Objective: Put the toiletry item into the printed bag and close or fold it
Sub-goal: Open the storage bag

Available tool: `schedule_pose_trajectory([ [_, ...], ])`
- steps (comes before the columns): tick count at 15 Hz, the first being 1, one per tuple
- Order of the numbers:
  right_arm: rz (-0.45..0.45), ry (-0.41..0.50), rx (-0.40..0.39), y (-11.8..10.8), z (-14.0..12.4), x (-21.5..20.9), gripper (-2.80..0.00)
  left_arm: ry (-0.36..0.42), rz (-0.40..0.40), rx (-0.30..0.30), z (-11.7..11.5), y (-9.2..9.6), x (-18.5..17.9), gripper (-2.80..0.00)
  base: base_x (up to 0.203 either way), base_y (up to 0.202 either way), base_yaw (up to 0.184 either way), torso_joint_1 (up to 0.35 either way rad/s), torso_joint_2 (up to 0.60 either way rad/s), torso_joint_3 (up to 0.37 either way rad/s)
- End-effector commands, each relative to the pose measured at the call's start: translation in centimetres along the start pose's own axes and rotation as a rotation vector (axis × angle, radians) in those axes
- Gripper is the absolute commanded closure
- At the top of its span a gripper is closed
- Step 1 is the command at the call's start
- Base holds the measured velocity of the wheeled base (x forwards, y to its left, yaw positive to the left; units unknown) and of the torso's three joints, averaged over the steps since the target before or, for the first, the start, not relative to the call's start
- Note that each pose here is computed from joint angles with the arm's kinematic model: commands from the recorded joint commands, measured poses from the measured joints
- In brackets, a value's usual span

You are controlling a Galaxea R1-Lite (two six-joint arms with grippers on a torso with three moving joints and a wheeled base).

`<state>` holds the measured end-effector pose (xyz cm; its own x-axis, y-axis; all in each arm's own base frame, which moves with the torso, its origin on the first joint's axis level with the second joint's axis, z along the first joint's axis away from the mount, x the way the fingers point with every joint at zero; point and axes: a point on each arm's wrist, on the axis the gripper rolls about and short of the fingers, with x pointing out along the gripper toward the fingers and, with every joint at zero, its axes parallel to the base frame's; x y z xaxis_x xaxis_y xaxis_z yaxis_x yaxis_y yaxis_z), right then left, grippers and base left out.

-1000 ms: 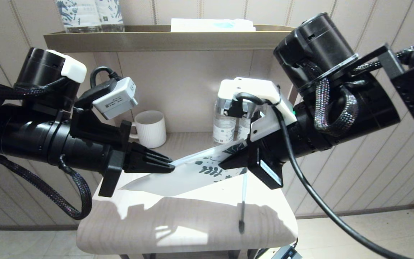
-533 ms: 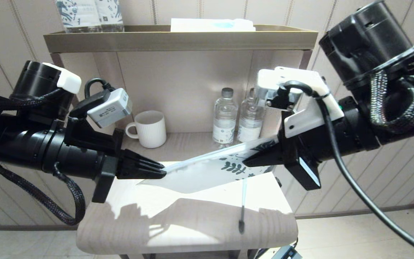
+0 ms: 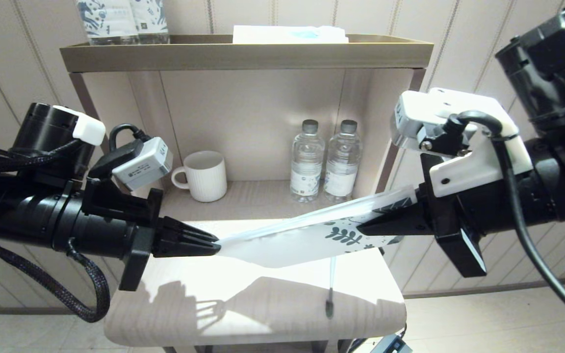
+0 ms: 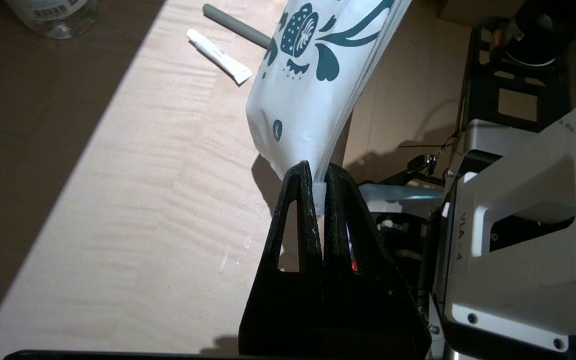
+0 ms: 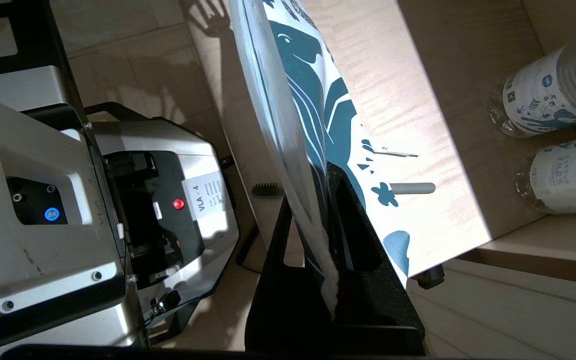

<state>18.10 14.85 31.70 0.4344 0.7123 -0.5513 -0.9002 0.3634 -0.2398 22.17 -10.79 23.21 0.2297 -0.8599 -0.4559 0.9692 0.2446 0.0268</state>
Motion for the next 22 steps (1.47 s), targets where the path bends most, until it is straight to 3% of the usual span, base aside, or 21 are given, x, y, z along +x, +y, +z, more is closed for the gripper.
schedule_pose_trajectory([
  [1,0.012,0.001,-0.002,0.2,-0.3,0.7,0.0,-0.007,-0.008,0.005,0.2,0.1,0.1,0.0,0.0,0.0,0.0,0.0,0.0,0.0],
  [15,0.044,0.009,0.006,-0.2,-0.8,2.7,0.0,-0.017,-0.002,0.023,0.3,1.2,1.1,0.0,0.0,0.0,0.0,0.0,0.0,0.0],
  [16,0.044,0.008,0.005,-0.2,-0.8,2.6,0.0,-0.015,-0.003,0.025,0.2,1.1,1.1,-2.8,0.0,0.0,0.0,0.0,0.0,0.0],
  [22,0.05,-0.004,0.006,-0.2,-0.8,2.3,0.0,-0.022,-0.007,0.019,-0.2,1.6,1.6,-2.8,0.0,0.0,0.0,0.0,0.0,0.0],
])
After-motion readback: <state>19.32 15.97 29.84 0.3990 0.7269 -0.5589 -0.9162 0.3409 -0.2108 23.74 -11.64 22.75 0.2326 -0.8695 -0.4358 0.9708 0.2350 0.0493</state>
